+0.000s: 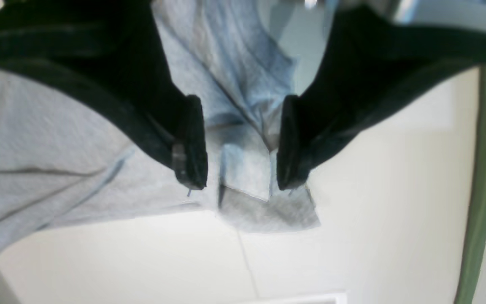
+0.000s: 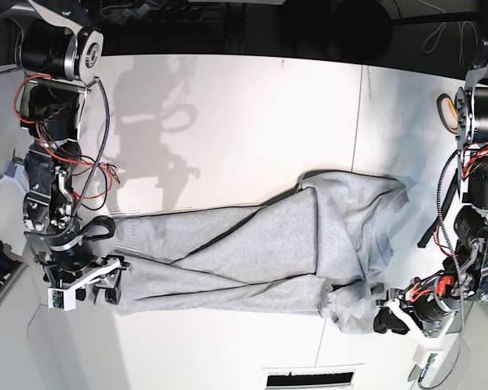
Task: Layout the t-shirt on the table in an organized manner, then fold the t-shirt properly
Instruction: 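Lift the shirt with both grippers, stretch it, and lay it flat, then open both grippers and move them to new spots on the shirt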
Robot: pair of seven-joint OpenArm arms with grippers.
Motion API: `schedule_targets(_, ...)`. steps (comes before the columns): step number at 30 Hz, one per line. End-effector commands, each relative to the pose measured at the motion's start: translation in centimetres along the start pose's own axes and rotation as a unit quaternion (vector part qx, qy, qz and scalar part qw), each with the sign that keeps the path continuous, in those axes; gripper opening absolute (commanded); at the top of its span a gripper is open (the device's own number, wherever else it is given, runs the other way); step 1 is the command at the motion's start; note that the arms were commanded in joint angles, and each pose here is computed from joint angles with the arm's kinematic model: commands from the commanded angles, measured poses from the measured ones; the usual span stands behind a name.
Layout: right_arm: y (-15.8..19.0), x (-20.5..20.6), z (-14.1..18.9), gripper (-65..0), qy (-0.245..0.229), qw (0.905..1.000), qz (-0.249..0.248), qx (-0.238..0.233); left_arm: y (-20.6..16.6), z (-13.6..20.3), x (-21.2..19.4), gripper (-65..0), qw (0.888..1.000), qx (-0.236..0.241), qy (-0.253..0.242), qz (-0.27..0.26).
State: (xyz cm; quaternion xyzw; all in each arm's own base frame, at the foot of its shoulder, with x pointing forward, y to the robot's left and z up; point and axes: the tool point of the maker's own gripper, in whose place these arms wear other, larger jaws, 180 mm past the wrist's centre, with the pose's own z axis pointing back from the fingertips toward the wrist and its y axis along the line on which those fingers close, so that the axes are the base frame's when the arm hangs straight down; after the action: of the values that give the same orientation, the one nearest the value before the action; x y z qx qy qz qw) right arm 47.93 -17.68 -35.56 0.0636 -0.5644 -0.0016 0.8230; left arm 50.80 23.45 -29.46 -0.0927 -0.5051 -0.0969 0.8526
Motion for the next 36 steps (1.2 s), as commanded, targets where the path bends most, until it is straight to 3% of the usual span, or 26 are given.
schedule_targets(1, -0.3, 2.2, 0.1, -24.7, -0.034, 0.9994, -0.004, -0.001, 0.7, 1.1, 2.7, -34.5, 0.999, 0.0, -0.031, -0.01)
schedule_targets(6, -1.4, -2.8, 1.7, -24.7, 0.009, 0.9995, -0.015, -0.027, 2.0, 4.1, -0.8, -34.5, 1.0, -0.005, 0.018, -0.004)
schedule_targets(11, -6.0, -6.3, 3.8, -24.7, 0.044, 0.988, -0.006, -0.148, 2.7, 5.5, -5.6, -34.5, 0.998, -0.002, 0.065, 0.013)
schedule_targets(18, -9.8, -6.0, 5.1, -24.7, 0.046, 0.9801, 0.012, -0.193, 3.0, 6.9, -11.0, -34.5, 0.994, 0.006, 0.104, 0.041)
schedule_targets(22, -11.9, -5.4, 5.5, -24.7, 0.039, 0.9772, -0.019, -0.208, 3.4, 7.2, -11.9, -34.5, 0.994, 0.019, 0.093, 0.056)
schedule_targets(29, -13.4, -7.4, 3.9, -24.7, 0.076, 0.9794, -0.086, -0.166, 1.6, 6.5, -14.8, -34.4, 0.991, 0.026, 0.112, 0.062)
schedule_targets(32, -12.5, -7.8, 2.8, -24.7, 0.088, 0.9806, -0.102, -0.142, 2.1, 6.1, -15.3, -34.4, 0.991, 0.052, 0.106, 0.06)
schedule_targets(36, -11.3, -7.8, 2.1, -24.7, 0.089, 0.9829, -0.115, -0.113, 1.8, 5.8, -16.7, -34.4, 0.989, 0.054, 0.12, 0.063)
